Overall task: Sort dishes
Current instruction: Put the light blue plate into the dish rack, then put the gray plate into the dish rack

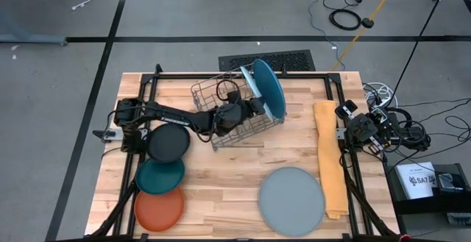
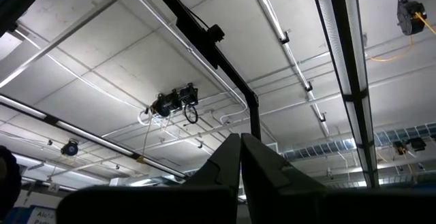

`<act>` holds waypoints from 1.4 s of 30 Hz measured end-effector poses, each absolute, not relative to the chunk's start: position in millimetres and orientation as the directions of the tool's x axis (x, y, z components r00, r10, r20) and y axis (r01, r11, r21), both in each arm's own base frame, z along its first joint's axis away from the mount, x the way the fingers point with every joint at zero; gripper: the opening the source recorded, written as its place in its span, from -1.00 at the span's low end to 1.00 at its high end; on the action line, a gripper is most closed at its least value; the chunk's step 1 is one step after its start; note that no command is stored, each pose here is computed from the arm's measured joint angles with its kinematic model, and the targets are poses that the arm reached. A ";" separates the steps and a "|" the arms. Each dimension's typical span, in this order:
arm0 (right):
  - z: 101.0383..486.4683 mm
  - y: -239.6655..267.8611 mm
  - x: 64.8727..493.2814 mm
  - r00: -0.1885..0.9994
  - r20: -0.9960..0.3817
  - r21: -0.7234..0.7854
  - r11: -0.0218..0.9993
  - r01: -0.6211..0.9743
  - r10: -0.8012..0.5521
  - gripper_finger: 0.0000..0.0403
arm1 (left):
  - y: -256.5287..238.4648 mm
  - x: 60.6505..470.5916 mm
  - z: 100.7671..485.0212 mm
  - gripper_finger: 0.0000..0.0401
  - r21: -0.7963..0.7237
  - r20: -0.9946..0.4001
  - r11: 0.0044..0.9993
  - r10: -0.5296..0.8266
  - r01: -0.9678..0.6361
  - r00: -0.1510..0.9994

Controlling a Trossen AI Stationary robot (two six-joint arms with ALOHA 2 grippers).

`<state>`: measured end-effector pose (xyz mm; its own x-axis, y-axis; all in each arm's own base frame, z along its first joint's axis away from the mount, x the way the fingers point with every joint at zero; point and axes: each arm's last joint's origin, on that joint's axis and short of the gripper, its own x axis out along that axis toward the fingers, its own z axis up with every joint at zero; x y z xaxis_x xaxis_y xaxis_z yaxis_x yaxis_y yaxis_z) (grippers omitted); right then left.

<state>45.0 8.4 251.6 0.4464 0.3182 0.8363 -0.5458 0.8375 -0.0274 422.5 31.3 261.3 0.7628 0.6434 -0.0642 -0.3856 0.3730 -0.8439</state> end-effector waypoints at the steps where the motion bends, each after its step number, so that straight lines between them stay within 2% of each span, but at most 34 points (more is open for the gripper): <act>1: 251.6 8.4 44.9 0.446 0.836 -0.027 0.837 -0.546 0.318 -0.97 | 33.0 422.8 262.8 0.05 -0.841 -0.050 0.389 0.637 -0.377 0.769; 4: 251.5 8.4 45.1 0.448 0.836 -0.026 0.837 -0.546 0.318 -0.97 | 37.6 423.2 270.5 0.19 -0.835 0.017 0.443 0.611 -0.325 0.791; 7: 251.5 8.4 45.1 0.448 0.835 -0.026 0.837 -0.546 0.318 -0.97 | 43.0 423.1 275.5 0.24 -0.823 0.063 0.485 0.594 -0.295 0.802; 14: 251.5 8.4 45.1 0.448 0.835 -0.026 0.837 -0.546 0.318 -0.97 | 61.7 422.1 273.9 0.25 -0.801 0.043 0.508 0.576 -0.316 0.817; 19: 251.5 8.3 45.1 0.448 0.836 -0.025 0.838 -0.545 0.316 -0.97 | 77.3 421.4 276.2 0.25 -0.783 0.057 0.560 0.500 -0.272 0.864; 30: 251.6 7.9 45.2 0.450 0.840 -0.014 0.842 -0.540 0.303 -0.97 | 98.6 421.4 292.0 0.25 -0.760 0.098 0.604 0.473 -0.242 0.876; 39: 251.6 7.9 45.3 0.451 0.840 -0.013 0.841 -0.540 0.302 -0.97 | 101.4 424.3 288.6 0.25 -0.689 -0.052 0.623 0.468 -0.371 0.882; 42: 251.6 7.9 45.3 0.451 0.840 -0.012 0.841 -0.541 0.302 -0.97 | 101.4 425.1 291.3 0.25 -0.680 -0.063 0.627 0.467 -0.381 0.882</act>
